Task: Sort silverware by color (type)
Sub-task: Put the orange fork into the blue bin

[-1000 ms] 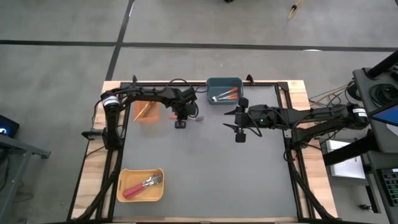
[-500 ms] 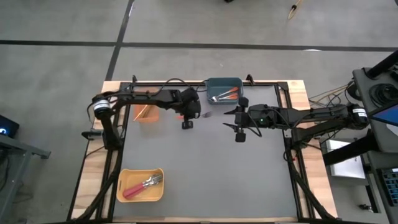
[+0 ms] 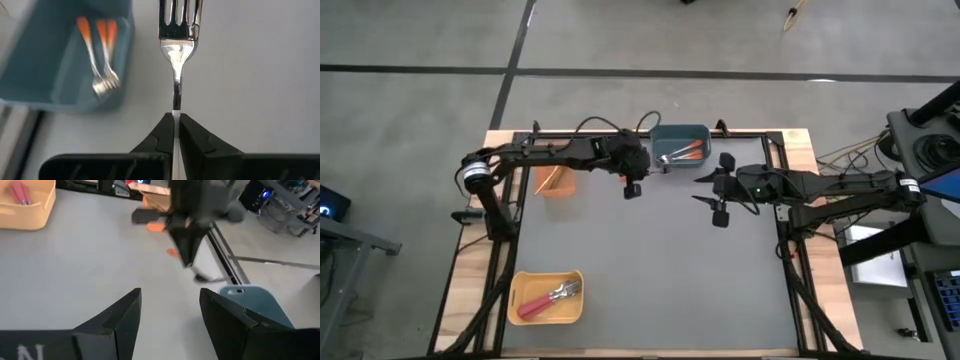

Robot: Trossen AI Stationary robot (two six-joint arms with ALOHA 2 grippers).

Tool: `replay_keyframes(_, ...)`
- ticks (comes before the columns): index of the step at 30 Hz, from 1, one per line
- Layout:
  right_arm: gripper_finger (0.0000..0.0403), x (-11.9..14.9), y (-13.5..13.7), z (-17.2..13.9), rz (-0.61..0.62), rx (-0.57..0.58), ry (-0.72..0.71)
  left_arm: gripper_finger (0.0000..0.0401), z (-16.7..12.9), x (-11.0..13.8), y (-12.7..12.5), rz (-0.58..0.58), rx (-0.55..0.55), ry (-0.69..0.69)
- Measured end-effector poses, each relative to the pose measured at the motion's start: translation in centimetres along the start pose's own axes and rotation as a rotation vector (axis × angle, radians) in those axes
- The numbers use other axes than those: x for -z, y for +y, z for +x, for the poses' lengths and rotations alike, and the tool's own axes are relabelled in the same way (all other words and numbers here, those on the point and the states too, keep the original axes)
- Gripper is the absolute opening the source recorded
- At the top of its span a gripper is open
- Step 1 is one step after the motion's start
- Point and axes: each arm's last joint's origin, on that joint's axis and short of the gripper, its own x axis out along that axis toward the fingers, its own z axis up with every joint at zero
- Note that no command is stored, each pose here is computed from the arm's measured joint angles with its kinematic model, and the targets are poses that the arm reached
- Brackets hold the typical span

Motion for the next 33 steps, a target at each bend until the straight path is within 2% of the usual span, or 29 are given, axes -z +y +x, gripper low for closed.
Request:
replay_keyframes(11, 0.0194, 0.2, 0.0, -0.4, 0.024, -0.003, 0.015, 0.0, -1.0, -5.3, 1.9, 0.037, -0.078, -0.167)
replay_keyframes(16, 0.0194, 0.3, 0.0, -0.3, 0.03, -0.004, 0.02, 0.0, -0.1, -6.5, 2.8, 0.062, -0.108, -0.175)
replay_keyframes(20, 0.0194, 1.2, 0.2, 0.1, 0.046, 0.001, 0.041, 0.0, 0.4, -7.3, 3.4, 0.127, -0.128, -0.196)
replay_keyframes(27, 0.0194, 3.4, 0.0, 0.6, 0.084, 0.211, 0.128, 0.0, 1.9, -7.9, 5.7, 0.159, -0.152, -0.186)
replay_keyframes(30, 0.0194, 3.0, -0.2, 0.6, 0.096, 0.293, 0.093, 0.0, 2.6, -8.2, 7.0, 0.175, -0.164, -0.192)
replay_keyframes(33, 0.0194, 1.8, -0.6, 0.2, 0.109, 0.318, 0.037, 0.0, 3.6, -8.5, 8.3, 0.181, -0.169, -0.179)
